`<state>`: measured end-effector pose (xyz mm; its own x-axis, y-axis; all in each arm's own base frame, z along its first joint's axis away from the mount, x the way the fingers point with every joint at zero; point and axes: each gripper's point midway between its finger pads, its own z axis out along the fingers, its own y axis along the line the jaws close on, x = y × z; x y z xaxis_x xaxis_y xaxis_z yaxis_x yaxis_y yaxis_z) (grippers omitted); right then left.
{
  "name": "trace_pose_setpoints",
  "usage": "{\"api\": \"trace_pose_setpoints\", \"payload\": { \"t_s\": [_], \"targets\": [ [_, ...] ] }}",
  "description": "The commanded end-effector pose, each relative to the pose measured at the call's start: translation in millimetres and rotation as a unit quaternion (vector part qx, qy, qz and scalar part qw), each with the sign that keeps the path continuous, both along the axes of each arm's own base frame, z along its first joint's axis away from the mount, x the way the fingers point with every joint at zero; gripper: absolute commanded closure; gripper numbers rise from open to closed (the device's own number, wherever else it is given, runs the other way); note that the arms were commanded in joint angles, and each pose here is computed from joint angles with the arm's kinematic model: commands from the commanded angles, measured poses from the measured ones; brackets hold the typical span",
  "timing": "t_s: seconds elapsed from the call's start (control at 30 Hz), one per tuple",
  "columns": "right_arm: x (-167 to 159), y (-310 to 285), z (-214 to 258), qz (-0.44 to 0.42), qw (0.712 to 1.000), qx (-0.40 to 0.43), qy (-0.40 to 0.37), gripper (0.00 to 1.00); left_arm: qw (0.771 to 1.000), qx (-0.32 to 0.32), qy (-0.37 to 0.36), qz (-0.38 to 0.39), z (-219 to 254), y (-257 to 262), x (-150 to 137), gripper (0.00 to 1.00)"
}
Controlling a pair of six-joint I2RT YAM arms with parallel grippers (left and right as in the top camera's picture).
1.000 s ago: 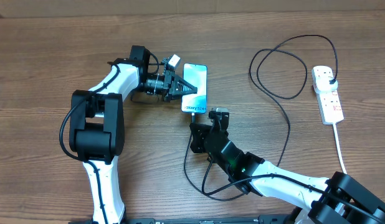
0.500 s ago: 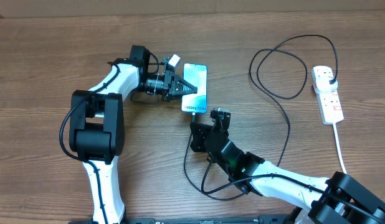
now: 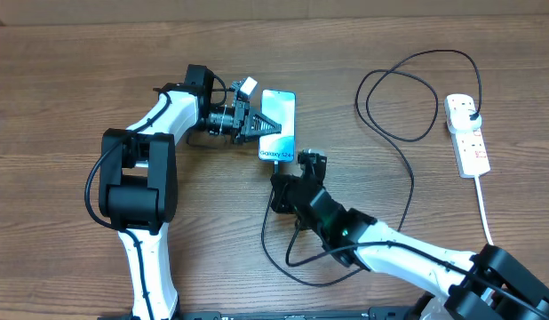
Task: Plug charger to phone and switch on socket
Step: 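Push the plug upward into the phone's charging port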
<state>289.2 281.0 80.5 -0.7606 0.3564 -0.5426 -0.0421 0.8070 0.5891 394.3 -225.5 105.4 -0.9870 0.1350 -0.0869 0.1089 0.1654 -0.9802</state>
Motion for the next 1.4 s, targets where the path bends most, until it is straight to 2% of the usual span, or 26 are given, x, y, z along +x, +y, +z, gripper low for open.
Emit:
{"api": "trace_pose_setpoints", "payload": {
  "t_s": [0.0,0.3,0.83,1.37],
  "targets": [
    [26,-3,24,-0.023,1.000,0.017,-0.006,0.96,1.000,-0.023,-0.015,-0.009,11,-4,-3,0.96],
    [55,-9,52,-0.040,0.997,0.058,-0.036,0.96,1.000,-0.023,-0.015,-0.009,11,-4,-3,0.96],
    [74,-19,72,-0.037,0.993,0.030,-0.107,0.96,1.000,-0.023,-0.008,-0.009,11,-4,-4,0.96],
    [94,-28,92,-0.041,0.991,0.055,-0.117,0.96,1.000,-0.022,-0.005,-0.009,11,-4,-5,0.96]
  ]
}}
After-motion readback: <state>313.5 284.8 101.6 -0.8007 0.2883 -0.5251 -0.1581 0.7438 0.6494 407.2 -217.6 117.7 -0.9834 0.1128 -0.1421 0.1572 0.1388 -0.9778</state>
